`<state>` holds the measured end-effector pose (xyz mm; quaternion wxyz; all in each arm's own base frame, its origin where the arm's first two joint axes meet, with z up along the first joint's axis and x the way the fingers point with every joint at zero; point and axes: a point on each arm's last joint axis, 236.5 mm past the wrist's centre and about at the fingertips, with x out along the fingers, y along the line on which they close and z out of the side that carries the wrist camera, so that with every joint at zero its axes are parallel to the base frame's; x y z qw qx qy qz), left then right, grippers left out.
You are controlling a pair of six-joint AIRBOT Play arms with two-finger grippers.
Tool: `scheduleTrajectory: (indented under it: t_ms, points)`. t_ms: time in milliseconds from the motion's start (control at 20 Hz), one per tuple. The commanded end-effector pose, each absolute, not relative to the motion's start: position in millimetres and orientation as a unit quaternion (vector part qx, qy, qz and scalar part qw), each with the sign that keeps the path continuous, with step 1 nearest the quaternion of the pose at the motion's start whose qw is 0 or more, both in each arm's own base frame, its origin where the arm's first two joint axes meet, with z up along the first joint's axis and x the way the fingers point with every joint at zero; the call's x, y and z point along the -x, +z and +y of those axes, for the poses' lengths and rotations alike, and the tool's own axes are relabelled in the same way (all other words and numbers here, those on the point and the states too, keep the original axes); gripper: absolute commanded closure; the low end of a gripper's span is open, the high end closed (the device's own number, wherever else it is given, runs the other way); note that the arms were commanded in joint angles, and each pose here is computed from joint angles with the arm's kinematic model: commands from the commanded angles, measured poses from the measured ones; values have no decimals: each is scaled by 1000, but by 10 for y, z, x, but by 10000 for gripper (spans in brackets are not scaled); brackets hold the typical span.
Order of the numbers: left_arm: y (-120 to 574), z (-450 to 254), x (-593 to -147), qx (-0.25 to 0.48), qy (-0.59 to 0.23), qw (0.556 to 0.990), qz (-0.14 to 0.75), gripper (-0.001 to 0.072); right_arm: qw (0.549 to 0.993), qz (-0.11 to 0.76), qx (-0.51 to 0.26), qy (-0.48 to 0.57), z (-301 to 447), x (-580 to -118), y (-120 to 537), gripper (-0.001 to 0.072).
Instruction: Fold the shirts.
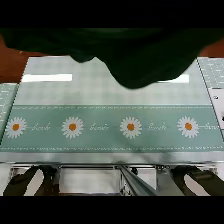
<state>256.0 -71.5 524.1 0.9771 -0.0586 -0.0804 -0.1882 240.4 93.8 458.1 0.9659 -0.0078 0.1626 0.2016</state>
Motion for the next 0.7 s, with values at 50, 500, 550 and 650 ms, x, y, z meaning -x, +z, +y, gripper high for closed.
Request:
scheduleTrajectory:
  t_ms: [50, 500, 550, 650]
  points:
    - [5408, -301, -1766, -41, -4, 993, -115, 693, 984, 133, 14, 117, 500, -1674, 4656, 678]
    - [3841, -318, -2590, 90, -88, 989, 76, 693, 918, 368, -39, 141, 719, -2210, 2757, 678]
    - [3462, -334, -2781, 126, -106, 980, 112, 693, 910, 385, -53, 146, 775, -2371, 2494, 678]
    - [2816, -325, -3084, 158, -116, 967, 162, 693, 893, 419, -82, 142, 845, -2714, 1895, 678]
